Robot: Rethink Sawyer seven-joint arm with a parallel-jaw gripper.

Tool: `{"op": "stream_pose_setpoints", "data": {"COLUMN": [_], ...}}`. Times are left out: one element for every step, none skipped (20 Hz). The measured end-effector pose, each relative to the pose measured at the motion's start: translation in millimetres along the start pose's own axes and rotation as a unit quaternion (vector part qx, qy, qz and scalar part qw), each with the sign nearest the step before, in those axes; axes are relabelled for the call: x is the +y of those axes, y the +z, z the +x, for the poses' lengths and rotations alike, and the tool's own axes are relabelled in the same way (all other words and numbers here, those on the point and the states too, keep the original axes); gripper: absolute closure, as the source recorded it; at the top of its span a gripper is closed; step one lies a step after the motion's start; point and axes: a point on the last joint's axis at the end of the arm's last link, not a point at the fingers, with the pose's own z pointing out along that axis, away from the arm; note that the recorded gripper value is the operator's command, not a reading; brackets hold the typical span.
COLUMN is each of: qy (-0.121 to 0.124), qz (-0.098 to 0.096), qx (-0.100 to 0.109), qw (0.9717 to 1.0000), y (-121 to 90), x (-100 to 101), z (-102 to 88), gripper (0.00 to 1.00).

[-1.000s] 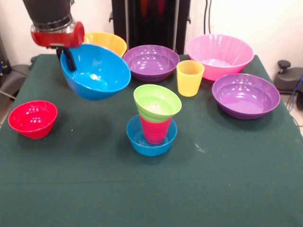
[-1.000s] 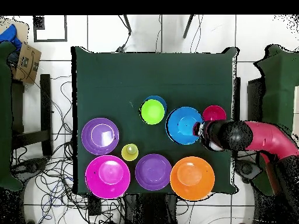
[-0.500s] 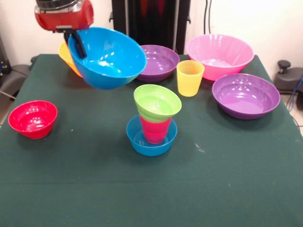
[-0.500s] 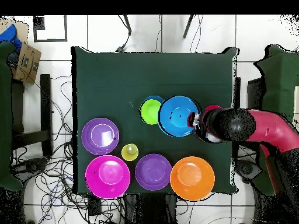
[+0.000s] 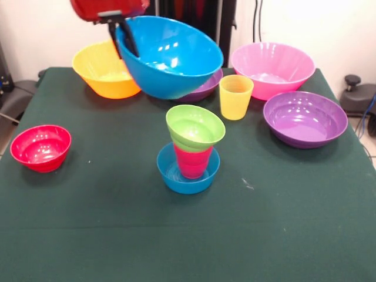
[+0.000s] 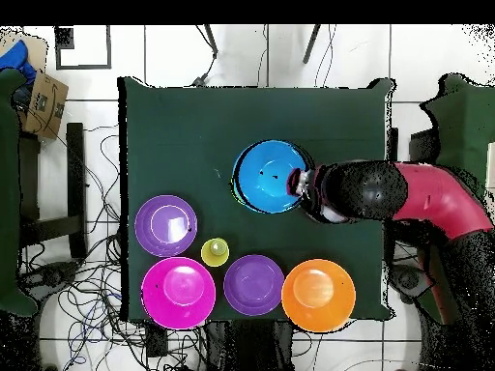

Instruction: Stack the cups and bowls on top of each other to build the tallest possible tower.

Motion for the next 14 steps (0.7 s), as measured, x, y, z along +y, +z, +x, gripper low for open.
{"op": "stream_pose_setpoints", "data": {"qy": [-0.002, -0.005, -0.008, -0.014, -0.020, -0.025, -0.028, -0.031, -0.038, -0.045, -0.048, -0.050, -0.056, -0.059], "qz": [-0.001, -0.001, -0.002, -0.002, -0.001, -0.002, -0.002, -0.003, -0.004, -0.004, -0.004, -0.004, -0.004, -0.003], "qx": [0.000, 0.000, 0.000, -0.003, -0.005, -0.008, -0.010, -0.013, -0.020, -0.027, -0.031, -0.034, -0.043, -0.046], "qw": [1.0000, 1.0000, 1.0000, 0.9999, 0.9998, 0.9997, 0.9996, 0.9994, 0.9991, 0.9986, 0.9984, 0.9982, 0.9975, 0.9972], "y": [-1, -2, -3, -3, -2, -1, 0, 2, 5, 9, 10, 11, 16, 17], "x": [5, 11, 18, 27, 36, 43, 47, 51, 61, 70, 74, 76, 83, 86], "z": [-0.2, -0.3, -0.5, -0.9, -1.3, -1.7, -1.9, -2.3, -2.8, -3.4, -3.7, -3.8, -4.0, -3.8], "gripper": [1.00, 1.00, 1.00, 1.00, 1.00, 1.00, 1.00, 1.00, 1.00, 1.00, 1.00, 1.00, 1.00, 1.00]}}
